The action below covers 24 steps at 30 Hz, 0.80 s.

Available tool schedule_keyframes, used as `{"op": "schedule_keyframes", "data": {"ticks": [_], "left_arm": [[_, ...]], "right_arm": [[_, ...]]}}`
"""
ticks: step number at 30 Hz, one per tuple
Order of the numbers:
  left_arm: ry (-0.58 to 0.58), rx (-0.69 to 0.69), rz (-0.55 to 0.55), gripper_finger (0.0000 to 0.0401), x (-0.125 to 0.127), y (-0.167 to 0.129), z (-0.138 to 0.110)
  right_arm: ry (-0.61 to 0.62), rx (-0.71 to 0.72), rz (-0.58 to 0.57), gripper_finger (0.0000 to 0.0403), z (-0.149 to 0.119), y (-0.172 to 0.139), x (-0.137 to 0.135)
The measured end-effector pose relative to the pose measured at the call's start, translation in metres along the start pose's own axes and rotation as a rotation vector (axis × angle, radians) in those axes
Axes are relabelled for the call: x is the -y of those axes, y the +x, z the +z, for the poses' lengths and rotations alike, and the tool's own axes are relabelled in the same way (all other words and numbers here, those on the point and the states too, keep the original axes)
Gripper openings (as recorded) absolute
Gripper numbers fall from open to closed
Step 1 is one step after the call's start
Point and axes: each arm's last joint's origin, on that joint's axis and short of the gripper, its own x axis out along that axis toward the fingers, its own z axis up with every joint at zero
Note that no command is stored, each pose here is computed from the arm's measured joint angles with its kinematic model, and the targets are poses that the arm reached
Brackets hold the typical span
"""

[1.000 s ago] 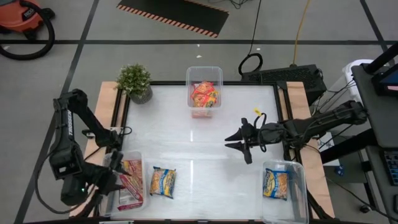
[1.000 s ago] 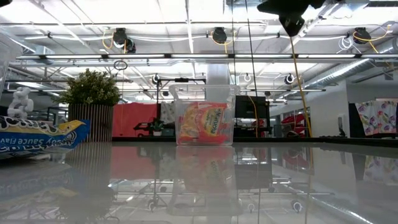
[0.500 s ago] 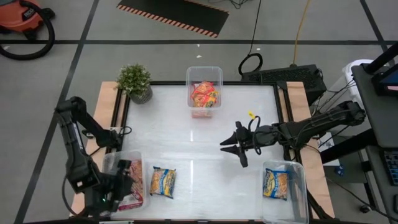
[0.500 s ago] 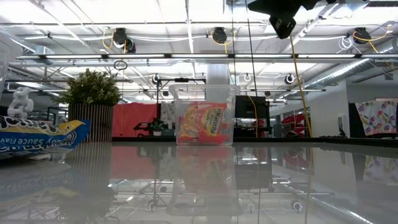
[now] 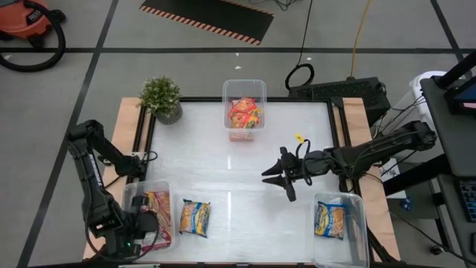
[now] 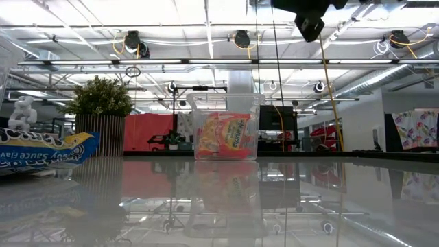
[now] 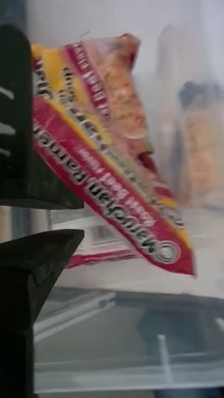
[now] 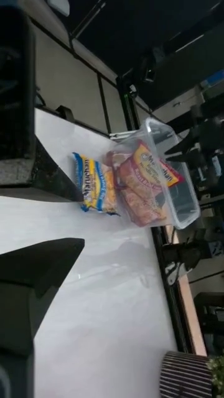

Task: Sort Maruchan noodles
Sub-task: Put the blue noodle pack into the bottom right transparent bin

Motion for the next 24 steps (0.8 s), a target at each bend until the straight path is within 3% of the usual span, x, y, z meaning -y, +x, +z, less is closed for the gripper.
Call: {"op": "schedule_keyframes", "data": {"ticks": [5, 9, 18, 24], "left_arm": [[0.042, 0.171, 0.071, 0.0065, -0.002, 0.000, 0.007], [-0.022, 0.265, 0.123, 0.0065, -0.006, 0.003, 0.012], [-0.213, -0.041, 0.119, 0.0065, -0.014, 0.034, -0.017], [-0.207, -0.018, 0.087, 0.0065, -0.009, 0.018, -0.016]], "right_arm": [[0.000, -0.007, -0.004, 0.0100, -0.005, 0.012, 0.001], [0.000, 0.015, 0.007, 0.0100, -0.007, 0.021, 0.002], [0.010, 0.028, 0.031, 0.0100, -0.006, 0.024, 0.001], [0.001, 0.048, 0.032, 0.0100, -0.009, 0.033, 0.002]]}}
